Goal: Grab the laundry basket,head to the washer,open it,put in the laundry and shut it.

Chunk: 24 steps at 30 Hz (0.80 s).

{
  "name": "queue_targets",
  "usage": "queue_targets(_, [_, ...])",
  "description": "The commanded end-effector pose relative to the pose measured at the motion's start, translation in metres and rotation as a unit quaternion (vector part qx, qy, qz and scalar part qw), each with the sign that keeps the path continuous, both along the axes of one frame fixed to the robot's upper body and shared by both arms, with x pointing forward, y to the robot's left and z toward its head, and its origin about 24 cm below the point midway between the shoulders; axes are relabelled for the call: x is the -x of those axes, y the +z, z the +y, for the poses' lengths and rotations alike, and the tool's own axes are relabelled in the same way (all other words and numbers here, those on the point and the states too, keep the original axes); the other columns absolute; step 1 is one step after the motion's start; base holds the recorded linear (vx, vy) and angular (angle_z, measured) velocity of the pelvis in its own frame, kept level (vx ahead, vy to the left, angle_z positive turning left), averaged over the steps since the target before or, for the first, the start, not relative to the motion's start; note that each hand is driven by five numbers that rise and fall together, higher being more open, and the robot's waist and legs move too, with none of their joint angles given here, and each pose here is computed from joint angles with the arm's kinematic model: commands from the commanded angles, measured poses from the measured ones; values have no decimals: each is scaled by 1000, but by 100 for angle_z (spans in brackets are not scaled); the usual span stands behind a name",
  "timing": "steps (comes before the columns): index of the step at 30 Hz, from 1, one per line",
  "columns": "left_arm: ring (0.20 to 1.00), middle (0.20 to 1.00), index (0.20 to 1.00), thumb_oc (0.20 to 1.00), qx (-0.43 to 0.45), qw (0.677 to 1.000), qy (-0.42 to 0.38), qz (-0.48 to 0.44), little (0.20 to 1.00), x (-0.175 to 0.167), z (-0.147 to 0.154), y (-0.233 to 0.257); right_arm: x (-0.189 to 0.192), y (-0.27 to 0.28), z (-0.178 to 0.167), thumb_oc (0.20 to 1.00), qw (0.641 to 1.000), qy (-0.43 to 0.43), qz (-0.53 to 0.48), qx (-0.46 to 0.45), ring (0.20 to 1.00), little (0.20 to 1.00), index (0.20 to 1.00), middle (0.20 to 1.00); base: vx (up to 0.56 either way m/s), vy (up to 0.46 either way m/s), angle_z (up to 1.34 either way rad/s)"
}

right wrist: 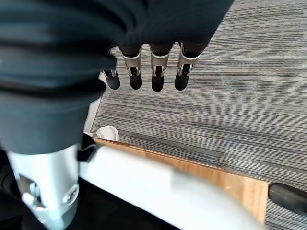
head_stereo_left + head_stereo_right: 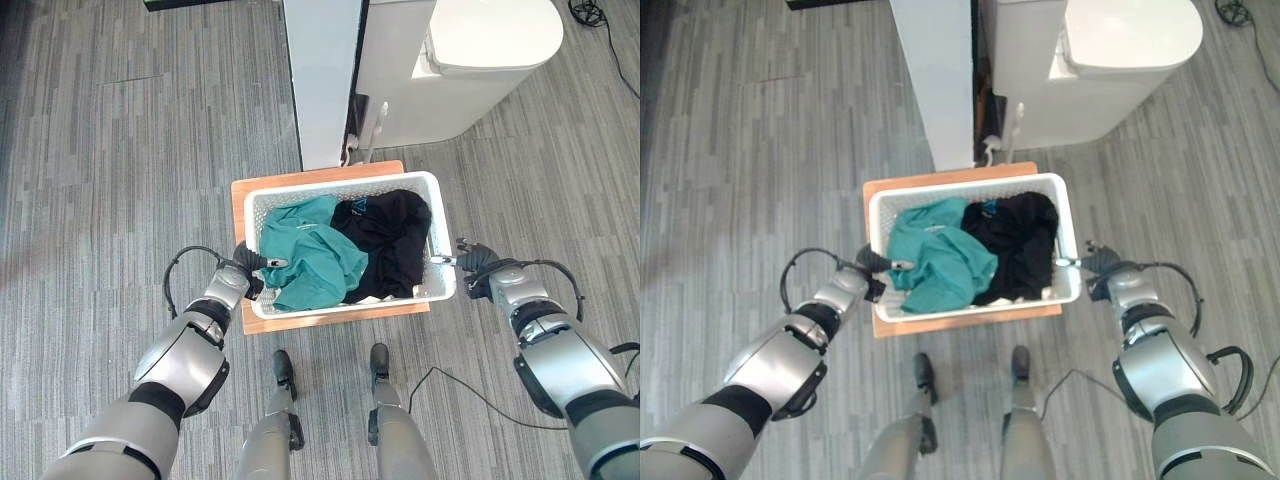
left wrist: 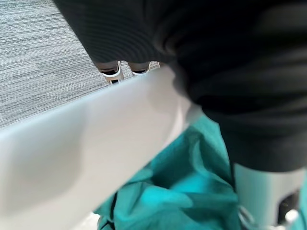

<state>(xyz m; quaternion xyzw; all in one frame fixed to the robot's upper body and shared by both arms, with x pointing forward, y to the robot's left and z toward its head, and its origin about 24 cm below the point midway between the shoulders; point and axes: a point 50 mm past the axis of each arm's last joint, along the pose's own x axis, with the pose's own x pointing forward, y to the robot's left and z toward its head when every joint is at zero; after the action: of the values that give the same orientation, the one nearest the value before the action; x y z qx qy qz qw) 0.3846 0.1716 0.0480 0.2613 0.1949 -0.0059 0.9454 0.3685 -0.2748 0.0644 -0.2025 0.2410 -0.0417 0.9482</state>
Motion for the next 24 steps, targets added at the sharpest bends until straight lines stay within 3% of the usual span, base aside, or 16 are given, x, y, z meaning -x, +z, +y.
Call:
queue_targets(1, [1000,1000,1000,1000,-5,1000,-19,-14,1000,-9,-28,13,-9,21,-6,1000,999,-32,-22,35,1000,1000,1000,1000,0,0,0])
queue_targets(20, [1000,1000,1000,1000,40,998,-38,18,1000,6,-55,-14,-17,18,23,1000,999,-9,-36,16,1000,1000,1000,1000,9,13,4])
queue_targets(21, [950,950,950,950,41,998,-39,18,950,7,-56,-14,-18,17,26,1000,999,-7,-37,13,1000,1000,1000,1000,5,26,8])
queue_targets(22, [849,849,849,849,41,998,-39,18,849,7,-56,-14,-18,17,28,1000,999,-5,-38,11,1000,1000,1000,1000,5,21,10])
queue_targets(23, [827,827,827,827,43,998,-40,17,827,7,-57,-15,-19,17,29,1000,999,-4,-40,8,1000,1000,1000,1000,2,14,8])
queue_targets(24, [752,752,752,752,43,998,-40,18,752,7,-57,-15,-19,17,29,1000,999,-5,-40,8,1000,1000,1000,1000,3,14,8])
